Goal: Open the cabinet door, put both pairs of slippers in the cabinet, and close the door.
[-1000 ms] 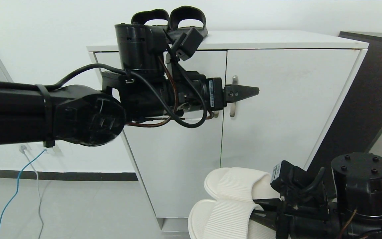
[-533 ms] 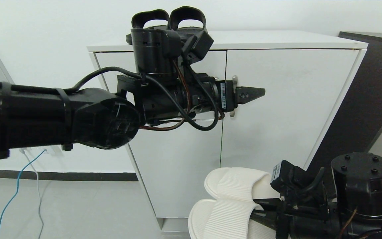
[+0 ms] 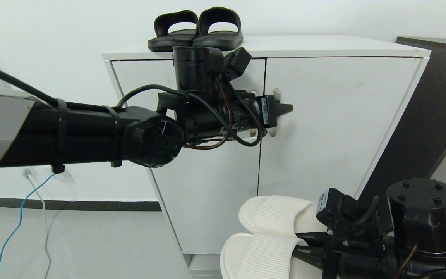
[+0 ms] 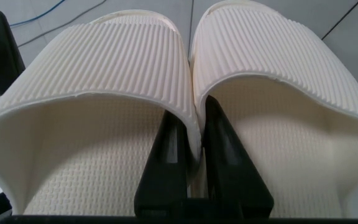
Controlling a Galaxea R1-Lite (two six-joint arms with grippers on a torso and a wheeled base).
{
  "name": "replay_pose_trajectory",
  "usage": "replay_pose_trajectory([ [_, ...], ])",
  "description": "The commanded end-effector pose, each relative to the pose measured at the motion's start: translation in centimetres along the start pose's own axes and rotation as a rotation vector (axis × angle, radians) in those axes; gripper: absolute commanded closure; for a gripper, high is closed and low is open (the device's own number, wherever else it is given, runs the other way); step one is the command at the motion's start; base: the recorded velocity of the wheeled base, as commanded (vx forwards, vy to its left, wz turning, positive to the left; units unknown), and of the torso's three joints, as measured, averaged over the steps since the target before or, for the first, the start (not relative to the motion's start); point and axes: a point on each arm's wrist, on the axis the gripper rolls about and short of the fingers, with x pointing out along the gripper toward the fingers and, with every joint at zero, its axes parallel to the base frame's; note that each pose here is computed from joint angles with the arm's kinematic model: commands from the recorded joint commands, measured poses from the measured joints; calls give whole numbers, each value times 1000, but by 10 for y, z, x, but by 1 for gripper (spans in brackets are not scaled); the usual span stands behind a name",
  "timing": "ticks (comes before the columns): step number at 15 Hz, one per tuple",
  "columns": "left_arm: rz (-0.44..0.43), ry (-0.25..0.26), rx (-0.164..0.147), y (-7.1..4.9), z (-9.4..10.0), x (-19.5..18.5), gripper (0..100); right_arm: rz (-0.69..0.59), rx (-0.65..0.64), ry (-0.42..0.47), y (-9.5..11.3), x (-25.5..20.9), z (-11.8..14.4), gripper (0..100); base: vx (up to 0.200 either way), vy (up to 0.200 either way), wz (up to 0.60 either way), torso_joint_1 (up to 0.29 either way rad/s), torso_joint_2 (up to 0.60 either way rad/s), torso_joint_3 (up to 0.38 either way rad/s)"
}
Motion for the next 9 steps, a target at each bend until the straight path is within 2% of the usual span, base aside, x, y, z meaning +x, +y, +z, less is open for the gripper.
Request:
replay_pose_trajectory([
  [1, -9, 5, -3, -5, 1, -8, 100, 6, -12, 10, 1, -1, -3, 100, 0, 0, 0, 0, 0, 0],
  [4, -13, 21, -6, -12, 0, -27, 100, 56, -28, 0, 7, -5, -4, 100, 0, 0, 0, 0, 0, 0],
  [7, -32, 38, -6, -25, -4, -45, 100, 79, -32, -4, 10, -7, -5, 100, 0, 0, 0, 0, 0, 0],
  [9, -50, 20, 2, -34, -6, -56, 100, 82, -31, 2, 11, -6, -6, 100, 0, 0, 0, 0, 0, 0],
])
